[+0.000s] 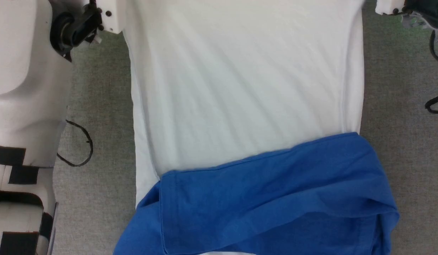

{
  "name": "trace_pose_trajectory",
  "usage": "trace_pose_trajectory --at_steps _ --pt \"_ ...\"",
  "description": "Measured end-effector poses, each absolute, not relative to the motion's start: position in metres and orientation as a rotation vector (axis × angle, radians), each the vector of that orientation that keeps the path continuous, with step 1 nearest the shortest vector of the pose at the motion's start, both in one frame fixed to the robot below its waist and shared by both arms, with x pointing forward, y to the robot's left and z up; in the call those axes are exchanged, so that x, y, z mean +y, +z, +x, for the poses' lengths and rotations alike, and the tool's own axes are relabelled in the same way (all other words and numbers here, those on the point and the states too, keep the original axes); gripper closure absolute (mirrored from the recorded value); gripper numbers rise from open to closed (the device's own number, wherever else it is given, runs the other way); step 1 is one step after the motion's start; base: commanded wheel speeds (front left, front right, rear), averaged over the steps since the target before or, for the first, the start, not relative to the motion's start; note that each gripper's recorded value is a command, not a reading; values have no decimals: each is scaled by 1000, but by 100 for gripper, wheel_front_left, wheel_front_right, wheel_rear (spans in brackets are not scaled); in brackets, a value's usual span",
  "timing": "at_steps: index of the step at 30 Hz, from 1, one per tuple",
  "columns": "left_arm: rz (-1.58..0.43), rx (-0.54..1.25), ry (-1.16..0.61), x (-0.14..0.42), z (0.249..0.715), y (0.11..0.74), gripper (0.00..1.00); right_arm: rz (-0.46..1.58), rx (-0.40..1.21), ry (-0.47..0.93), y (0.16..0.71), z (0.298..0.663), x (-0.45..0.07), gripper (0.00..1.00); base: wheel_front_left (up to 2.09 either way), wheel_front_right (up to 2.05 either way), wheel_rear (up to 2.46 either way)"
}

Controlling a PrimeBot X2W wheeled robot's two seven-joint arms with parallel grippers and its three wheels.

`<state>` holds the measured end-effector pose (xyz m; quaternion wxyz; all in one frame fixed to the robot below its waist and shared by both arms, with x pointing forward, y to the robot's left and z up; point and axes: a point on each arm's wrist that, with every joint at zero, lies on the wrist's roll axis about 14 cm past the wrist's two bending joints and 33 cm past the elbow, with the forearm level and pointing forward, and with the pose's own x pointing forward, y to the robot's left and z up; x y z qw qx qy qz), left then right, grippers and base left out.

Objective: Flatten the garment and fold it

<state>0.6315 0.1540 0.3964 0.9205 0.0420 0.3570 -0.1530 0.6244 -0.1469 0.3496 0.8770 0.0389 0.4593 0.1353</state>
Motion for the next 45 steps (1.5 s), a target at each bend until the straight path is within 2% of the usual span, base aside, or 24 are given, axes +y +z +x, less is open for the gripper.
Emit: trace_pose_trajectory --at_steps 4,9,13,19,26,30,34,39,45 --pt "78 732 -316 154 632 396 100 61 1001 292 349 622 -144 100 0 0 0" --pt "63 629 -297 160 641 413 100 61 866 289 365 632 -144 100 0 0 0" --pt "62 473 -260 170 654 446 100 68 668 278 404 649 -147 100 0 0 0" --pt "76 174 -224 176 673 527 100 73 331 260 493 671 -154 100 0 0 0" --pt "136 -69 -235 170 673 602 100 40 31 247 587 671 -165 100 0 0 0" --pt "106 -125 -242 170 660 614 100 -8 7 296 593 653 -153 100 0 0 0" --pt "61 -90 -248 175 632 590 100 -38 52 350 565 620 -147 100 0 0 0" --pt "2 -101 -236 184 576 568 100 -20 124 412 530 566 -143 100 0 0 0" --pt "-77 15 -174 194 494 523 100 14 242 458 495 496 -142 100 0 0 0"
